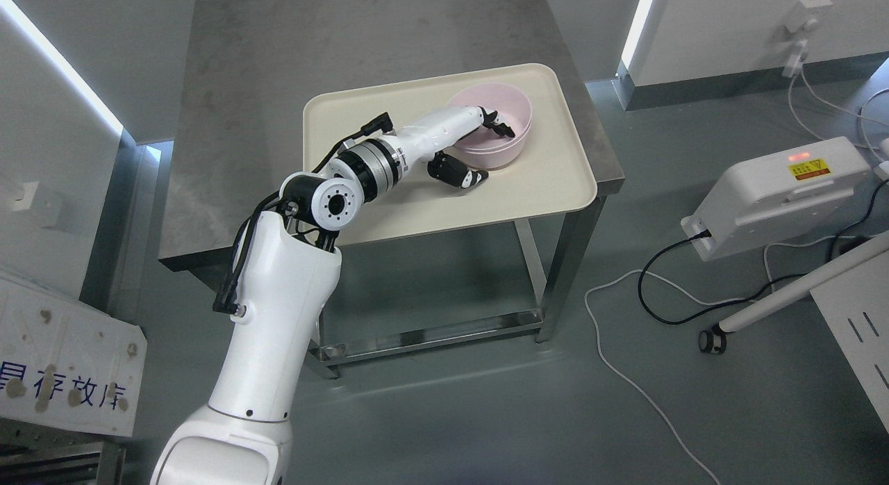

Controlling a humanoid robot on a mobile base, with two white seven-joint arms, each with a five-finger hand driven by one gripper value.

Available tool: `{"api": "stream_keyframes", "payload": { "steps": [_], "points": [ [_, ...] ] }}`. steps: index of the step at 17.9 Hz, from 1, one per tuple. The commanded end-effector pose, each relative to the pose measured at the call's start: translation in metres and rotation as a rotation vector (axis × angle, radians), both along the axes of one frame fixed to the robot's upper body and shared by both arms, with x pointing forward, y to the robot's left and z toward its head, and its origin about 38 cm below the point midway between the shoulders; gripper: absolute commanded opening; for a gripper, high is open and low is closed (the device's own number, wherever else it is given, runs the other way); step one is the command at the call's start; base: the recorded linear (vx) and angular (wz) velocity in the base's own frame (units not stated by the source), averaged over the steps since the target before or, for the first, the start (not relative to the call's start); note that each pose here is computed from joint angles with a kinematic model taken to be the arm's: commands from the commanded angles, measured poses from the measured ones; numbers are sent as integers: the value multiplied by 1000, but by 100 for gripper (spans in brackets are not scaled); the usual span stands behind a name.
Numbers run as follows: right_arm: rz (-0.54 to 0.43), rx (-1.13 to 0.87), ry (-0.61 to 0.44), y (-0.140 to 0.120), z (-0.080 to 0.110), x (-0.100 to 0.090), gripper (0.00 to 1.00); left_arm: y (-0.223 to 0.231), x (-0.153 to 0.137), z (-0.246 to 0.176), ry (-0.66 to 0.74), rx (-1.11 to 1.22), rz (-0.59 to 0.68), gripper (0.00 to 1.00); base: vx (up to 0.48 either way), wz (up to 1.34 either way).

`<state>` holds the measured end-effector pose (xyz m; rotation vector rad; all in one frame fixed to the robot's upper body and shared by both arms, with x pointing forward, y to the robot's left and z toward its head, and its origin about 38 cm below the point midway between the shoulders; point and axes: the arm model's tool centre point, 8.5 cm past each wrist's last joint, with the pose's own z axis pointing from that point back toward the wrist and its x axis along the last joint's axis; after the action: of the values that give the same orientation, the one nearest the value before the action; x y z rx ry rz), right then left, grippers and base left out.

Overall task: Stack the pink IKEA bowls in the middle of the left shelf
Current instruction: 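Release the bowl and reposition the left hand at the stacked bowls' rim, then grasp the stacked pink bowls with the left hand and lift them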

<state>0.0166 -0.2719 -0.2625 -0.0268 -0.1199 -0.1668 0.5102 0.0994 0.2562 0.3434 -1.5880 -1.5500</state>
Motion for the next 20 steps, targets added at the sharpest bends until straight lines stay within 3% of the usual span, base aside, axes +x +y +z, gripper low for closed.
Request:
{"api": "stream_keyframes", "payload": {
  "steps": [1, 8, 14, 20],
  "points": [
    [1, -23, 2, -12, 1, 0, 100, 8, 4, 11, -34, 14, 3, 28, 0, 0],
    [1, -22, 1, -12, 1, 0, 100, 27, 8, 27, -100, -29, -7, 1, 0, 0],
    [1, -22, 1, -12, 1, 0, 100, 64, 2, 56, -189, -187, -20, 1, 0, 0],
    [1, -22, 1, -12, 1, 0, 100, 104, -34, 67, -341, -319, -45, 1, 0, 0]
  ]
}}
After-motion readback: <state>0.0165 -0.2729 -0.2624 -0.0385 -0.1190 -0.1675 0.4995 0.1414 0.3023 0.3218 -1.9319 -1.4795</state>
